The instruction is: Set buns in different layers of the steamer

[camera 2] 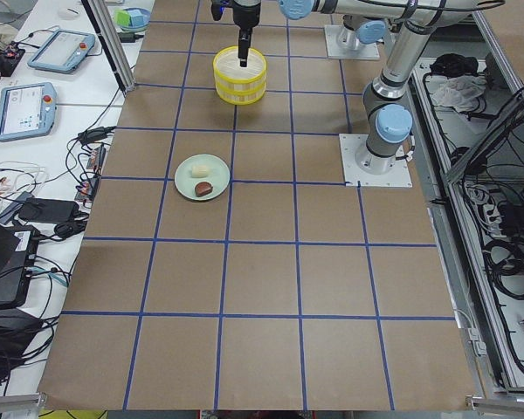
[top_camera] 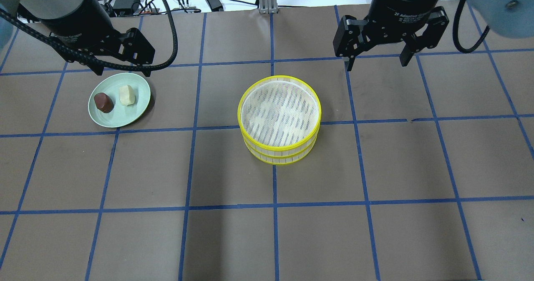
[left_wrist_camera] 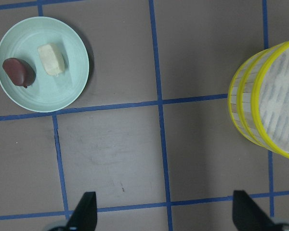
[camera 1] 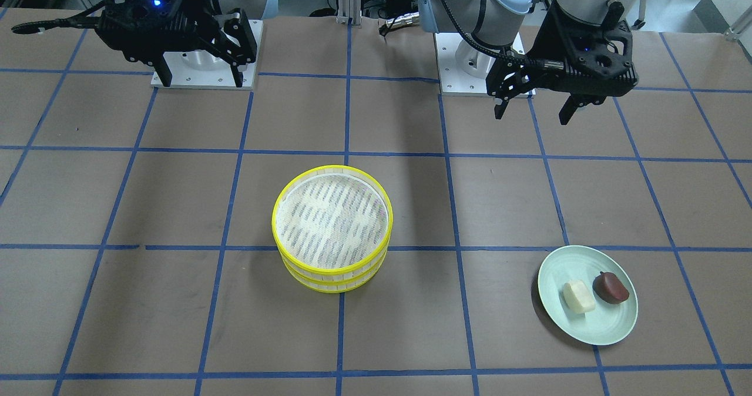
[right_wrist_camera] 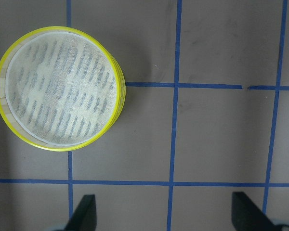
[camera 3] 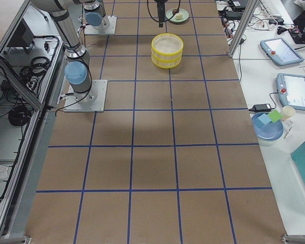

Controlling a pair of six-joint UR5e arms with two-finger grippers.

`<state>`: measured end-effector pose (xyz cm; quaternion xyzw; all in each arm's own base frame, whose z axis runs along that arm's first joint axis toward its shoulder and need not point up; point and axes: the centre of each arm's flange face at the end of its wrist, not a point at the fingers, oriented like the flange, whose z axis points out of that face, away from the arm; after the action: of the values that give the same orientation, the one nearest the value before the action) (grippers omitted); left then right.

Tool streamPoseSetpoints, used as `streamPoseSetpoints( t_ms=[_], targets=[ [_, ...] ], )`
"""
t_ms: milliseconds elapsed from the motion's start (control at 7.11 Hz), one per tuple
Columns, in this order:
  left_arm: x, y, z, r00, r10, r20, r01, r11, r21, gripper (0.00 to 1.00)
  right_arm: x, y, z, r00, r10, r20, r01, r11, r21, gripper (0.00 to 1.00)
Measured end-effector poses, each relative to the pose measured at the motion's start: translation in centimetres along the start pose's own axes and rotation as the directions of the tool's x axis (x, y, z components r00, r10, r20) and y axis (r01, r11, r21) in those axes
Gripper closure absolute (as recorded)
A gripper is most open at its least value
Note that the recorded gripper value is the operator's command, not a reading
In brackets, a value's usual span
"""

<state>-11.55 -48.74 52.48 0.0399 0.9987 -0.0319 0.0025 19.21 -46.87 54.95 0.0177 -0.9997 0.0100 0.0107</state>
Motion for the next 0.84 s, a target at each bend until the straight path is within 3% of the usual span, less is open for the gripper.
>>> streamPoseSetpoints(
  t_ms=[844],
  targets=[
    [-0.27,-0.08,0.03,1.000,0.001,0.006,-0.001,1.000,0.002,0.00,0.05,0.00,0.07,1.000,0.001,-0.001,-0.001,1.000,-0.002,0.00]
  ],
)
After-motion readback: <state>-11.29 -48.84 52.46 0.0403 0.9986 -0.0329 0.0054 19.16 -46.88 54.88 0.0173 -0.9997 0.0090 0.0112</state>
